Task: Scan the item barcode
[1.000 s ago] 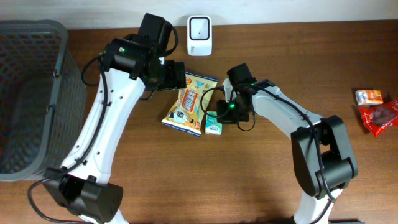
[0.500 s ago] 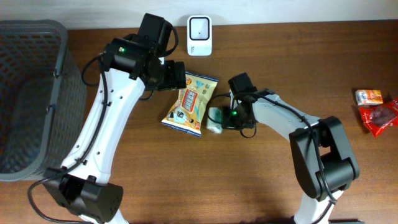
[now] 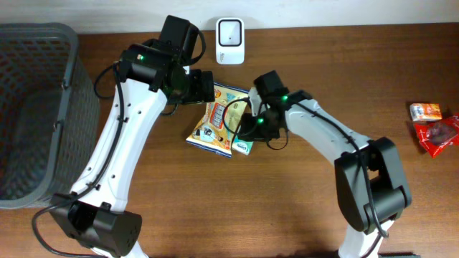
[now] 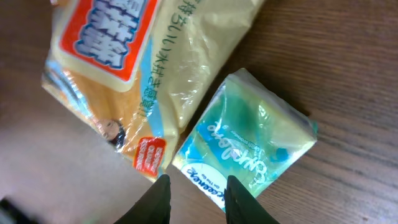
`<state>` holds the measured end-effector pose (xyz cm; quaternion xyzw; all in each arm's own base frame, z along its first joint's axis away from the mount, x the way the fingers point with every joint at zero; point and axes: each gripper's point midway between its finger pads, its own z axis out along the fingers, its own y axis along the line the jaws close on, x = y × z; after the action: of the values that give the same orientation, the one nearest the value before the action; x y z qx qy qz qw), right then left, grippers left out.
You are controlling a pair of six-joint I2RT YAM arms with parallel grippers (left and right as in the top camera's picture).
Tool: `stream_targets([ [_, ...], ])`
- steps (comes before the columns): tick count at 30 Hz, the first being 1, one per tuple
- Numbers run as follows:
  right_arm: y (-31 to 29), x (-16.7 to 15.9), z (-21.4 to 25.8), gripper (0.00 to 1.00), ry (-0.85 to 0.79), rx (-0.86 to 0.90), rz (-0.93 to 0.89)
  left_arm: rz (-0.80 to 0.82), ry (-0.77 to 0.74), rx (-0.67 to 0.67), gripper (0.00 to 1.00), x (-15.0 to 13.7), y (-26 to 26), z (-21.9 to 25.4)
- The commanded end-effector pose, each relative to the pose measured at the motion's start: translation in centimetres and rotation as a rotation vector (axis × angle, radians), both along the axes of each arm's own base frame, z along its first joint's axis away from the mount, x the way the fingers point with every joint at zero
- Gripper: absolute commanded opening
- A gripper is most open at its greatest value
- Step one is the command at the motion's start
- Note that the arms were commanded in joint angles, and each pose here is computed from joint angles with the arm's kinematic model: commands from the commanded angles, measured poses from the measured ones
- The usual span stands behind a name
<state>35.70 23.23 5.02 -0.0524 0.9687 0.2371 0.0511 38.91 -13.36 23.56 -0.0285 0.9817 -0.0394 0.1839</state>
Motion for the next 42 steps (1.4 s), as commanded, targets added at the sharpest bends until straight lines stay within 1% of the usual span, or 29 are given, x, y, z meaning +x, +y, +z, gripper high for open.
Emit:
stream_targets([
  [1,-0.4,0.5,-1.1,0.29,0.004,-0.099,-0.112,-0.008,0.002,0.018,0.99,0.2,0.3,-0.2],
  [3,-0.8,0.3,-2.7,0.29,0.035,-0.133,-0.124,-0.008,0.002,0.018,0.99,0.2,0.3,-0.2],
  [5,-2.1,0.0,-4.8,0.29,0.059,-0.214,-0.136,-0.008,0.002,0.018,0.99,0.2,0.3,-0.2],
  [7,-2.4,-0.4,-6.2,0.29,0.090,-0.237,-0.134,-0.008,0.002,0.018,0.99,0.2,0.3,-0.2],
  [11,-3.8,-0.8,-8.0,0.28,0.111,-0.320,-0.142,-0.008,0.002,0.018,0.99,0.2,0.3,-0.2],
  [12,-4.5,-0.8,-8.1,0.30,0.106,-0.356,-0.148,-0.008,0.002,0.018,0.99,0.2,0.3,-0.2],
  [13,-5.0,-0.8,-8.2,0.36,0.101,-0.386,-0.151,-0.008,0.002,0.018,0.99,0.2,0.3,-0.2],
  [14,-5.9,-1.0,-8.2,0.40,0.103,-0.429,-0.157,-0.008,0.002,0.018,0.99,0.2,0.3,-0.2],
  [15,-6.3,-1.1,-8.2,0.41,0.107,-0.447,-0.160,-0.008,0.002,0.018,0.99,0.2,0.3,-0.2],
  [17,-7.5,-1.3,-8.3,0.51,0.130,-0.470,-0.177,-0.008,0.002,0.018,0.99,0.2,0.3,-0.2],
  [21,-10.2,-0.9,-8.2,0.52,0.169,-0.476,-0.240,-0.008,0.002,0.018,0.99,0.2,0.3,-0.2],
  [22,-11.0,-0.8,-8.2,0.53,0.169,-0.480,-0.218,-0.008,0.002,0.018,0.99,0.2,0.3,-0.2],
  [23,-11.6,-0.7,-8.2,0.55,0.170,-0.493,-0.208,-0.008,0.002,0.018,0.99,0.2,0.3,-0.2],
  [26,-14.7,-1.3,-7.9,0.56,0.209,-0.574,-0.241,-0.008,0.002,0.018,0.99,0.2,0.3,-0.2],
  [28,-15.8,-1.2,-6.3,0.56,0.234,-0.577,-0.250,-0.008,0.002,0.018,0.99,0.2,0.3,-0.2],
  [30,-15.9,0.3,-2.5,0.59,0.180,-0.567,-0.234,-0.008,0.002,0.018,0.99,0.2,0.3,-0.2],
  [31,-15.7,1.1,-0.6,0.60,0.150,-0.555,-0.240,-0.008,0.002,0.018,0.99,0.2,0.3,-0.2],
  [34,-14.0,2.7,2.8,0.60,0.071,-0.528,-0.228,-0.008,0.002,0.018,0.99,0.2,0.3,-0.2],
  [38,-11.6,2.1,1.1,0.59,0.055,-0.561,-0.175,-0.008,0.002,0.018,0.99,0.2,0.3,-0.2],
  [39,-12.1,1.4,0.0,0.59,0.063,-0.652,-0.240,-0.008,0.002,0.018,0.99,0.2,0.3,-0.2],
  [40,-12.4,0.9,-0.6,0.59,0.068,-0.694,-0.277,-0.008,0.002,0.018,0.99,0.2,0.3,-0.2],
  [42,-12.3,-0.1,-2.4,0.58,0.078,-0.716,-0.330,-0.008,0.002,0.018,0.99,0.2,0.3,-0.2],
])
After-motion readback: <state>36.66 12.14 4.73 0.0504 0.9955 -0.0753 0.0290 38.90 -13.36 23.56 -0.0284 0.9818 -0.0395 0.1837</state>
